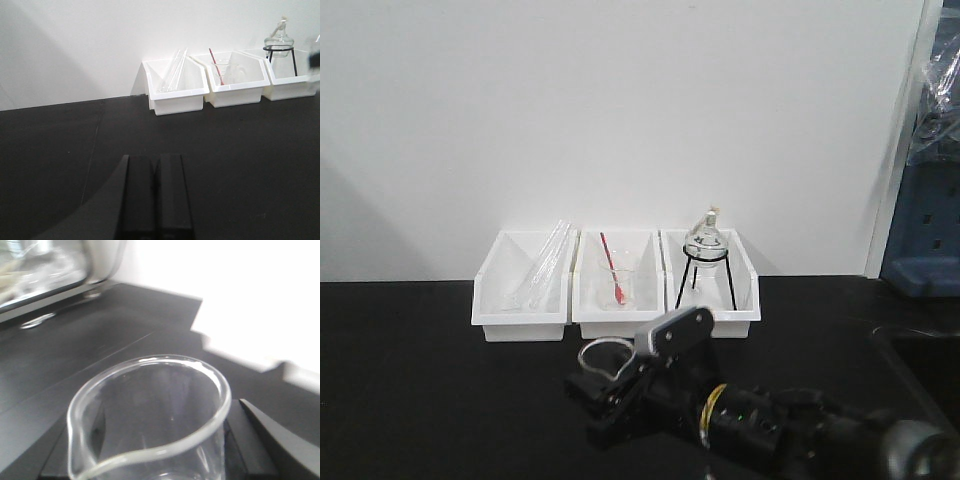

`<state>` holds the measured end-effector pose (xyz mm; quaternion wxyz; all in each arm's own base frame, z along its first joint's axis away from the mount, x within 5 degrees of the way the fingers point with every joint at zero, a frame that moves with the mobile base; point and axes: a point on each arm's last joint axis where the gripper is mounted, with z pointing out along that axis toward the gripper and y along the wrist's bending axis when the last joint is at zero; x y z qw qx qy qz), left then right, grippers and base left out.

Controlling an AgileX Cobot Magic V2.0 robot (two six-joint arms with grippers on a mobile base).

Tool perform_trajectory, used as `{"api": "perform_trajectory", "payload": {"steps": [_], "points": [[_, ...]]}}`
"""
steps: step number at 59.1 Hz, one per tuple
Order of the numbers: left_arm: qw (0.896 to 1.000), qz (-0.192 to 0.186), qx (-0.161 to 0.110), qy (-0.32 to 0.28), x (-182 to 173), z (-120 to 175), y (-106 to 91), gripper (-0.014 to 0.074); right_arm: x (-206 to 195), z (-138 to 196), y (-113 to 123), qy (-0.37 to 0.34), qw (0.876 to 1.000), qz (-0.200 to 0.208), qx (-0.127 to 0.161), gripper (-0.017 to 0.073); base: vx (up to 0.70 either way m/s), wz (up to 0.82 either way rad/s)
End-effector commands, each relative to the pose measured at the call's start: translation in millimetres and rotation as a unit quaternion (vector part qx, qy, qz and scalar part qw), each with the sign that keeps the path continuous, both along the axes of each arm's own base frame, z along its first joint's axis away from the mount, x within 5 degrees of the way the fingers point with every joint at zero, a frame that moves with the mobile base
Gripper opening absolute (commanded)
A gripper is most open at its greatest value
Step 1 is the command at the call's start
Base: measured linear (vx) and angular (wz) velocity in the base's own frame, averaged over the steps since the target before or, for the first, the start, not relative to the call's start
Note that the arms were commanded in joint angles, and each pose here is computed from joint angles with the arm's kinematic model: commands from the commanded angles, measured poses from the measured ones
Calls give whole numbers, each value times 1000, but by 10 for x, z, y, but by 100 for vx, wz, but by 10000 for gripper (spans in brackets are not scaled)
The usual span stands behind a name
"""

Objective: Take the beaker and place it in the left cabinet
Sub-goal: 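Lift the beaker with the right gripper and draw it toward the robot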

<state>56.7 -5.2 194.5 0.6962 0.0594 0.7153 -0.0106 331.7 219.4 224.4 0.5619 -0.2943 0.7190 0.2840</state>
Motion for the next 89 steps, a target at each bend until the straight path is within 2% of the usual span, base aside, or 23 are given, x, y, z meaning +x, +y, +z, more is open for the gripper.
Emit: {"api": "perform_trajectory", "payload": {"steps": [1,6,12,21,28,31,37,42,54,71,89], "points": [[999,-8,-8,-46,-10,41,-10,-8,-185,719,-192,-48,998,-32,1,-6,0,0],[999,-8,-8,-46,-10,41,-10,-8,-376,1072,-385,-56,996,-72,-20,-6,0,0],[999,-8,-8,-46,-10,41,-10,-8,-614,1435,-633,-61,989,-131,-13,-6,0,0],[999,-8,-8,-46,-10,41,-10,-8,-959,1805,-1039,-67,970,-234,-16,-6,0,0],[999,-8,-8,-46,-10,41,-10,-8,-1194,1924,-1302,-54,953,-295,-43,-3,0,0],[999,-8,-8,-46,-10,41,-10,-8,-1288,1920,-1357,-45,953,-295,-56,-2,0,0],[999,-8,-8,-46,-10,41,-10,-8,-1491,1807,-1417,-47,960,-266,-78,-3,0,0],[999,-8,-8,-46,-10,41,-10,-8,-1636,1675,-1466,-31,964,-253,-71,-3,0,0],[999,-8,-8,-46,-10,41,-10,-8,-1927,1464,-1621,-34,965,-251,-70,-3,0,0],[999,-8,-8,-46,-10,41,-10,-8,-2121,1463,-1735,-49,964,-257,-54,-3,0,0],[999,-8,-8,-46,-10,41,-10,-8,-2123,1464,-1736,-49,964,-257,-54,-3,0,0]]}}
